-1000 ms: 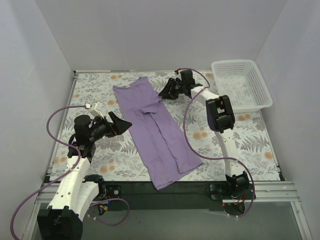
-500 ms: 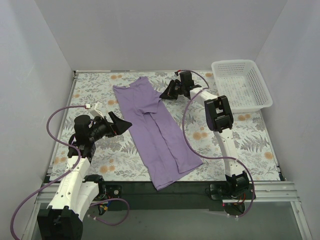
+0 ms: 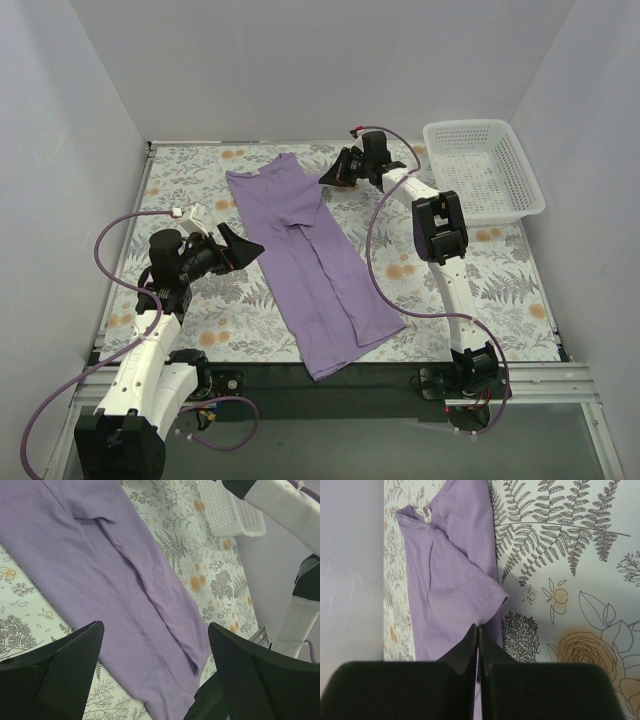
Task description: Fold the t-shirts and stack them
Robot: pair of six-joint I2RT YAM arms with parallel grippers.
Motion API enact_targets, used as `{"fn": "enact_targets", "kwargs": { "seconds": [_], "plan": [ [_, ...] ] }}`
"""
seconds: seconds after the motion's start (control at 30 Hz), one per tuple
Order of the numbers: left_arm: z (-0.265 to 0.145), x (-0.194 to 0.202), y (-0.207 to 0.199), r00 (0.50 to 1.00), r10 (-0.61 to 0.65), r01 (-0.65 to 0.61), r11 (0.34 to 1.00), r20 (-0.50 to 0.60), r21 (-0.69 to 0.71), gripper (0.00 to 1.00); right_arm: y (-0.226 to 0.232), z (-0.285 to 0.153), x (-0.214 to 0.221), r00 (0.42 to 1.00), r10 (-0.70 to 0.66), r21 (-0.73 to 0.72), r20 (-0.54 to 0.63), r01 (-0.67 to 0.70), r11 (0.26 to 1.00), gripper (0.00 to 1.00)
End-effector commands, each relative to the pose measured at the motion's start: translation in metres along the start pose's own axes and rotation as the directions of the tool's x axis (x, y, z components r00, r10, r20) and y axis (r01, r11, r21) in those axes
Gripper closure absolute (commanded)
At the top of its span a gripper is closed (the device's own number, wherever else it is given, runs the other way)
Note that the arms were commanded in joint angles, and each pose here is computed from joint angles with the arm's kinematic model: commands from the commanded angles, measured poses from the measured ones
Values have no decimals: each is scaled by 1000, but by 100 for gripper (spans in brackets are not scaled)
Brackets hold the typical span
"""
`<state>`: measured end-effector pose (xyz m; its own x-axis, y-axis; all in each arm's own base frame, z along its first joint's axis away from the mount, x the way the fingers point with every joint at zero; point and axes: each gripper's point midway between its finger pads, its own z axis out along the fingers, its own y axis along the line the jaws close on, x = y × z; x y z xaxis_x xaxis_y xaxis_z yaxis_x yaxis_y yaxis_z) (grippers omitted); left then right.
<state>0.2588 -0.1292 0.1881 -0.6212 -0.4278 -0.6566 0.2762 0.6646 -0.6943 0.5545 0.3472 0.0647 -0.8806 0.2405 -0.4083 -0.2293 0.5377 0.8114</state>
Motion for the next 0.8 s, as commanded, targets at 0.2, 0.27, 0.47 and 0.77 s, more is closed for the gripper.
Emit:
{"fn": "enact_targets", "kwargs": {
  "seconds": [0.2,0.27,0.47,0.77],
  "plan": [
    [0,1,-3,1000,21,-21,1000,-6,20,16,38,-7,-16,990,-138,-70,33,140,988,99],
    [0,2,-4,1000,21,-21,1000,-8,22,16,43,-5,-12,987,-159,-75,29,161,984,99],
    [-1,1,-5,1000,27,-27,999,-4,26,16,64,2,0,964,-266,-68,21,266,961,99],
    [-3,1,-8,999,34,-34,999,1,36,15,88,12,20,892,-452,-9,8,452,892,99]
  ]
}}
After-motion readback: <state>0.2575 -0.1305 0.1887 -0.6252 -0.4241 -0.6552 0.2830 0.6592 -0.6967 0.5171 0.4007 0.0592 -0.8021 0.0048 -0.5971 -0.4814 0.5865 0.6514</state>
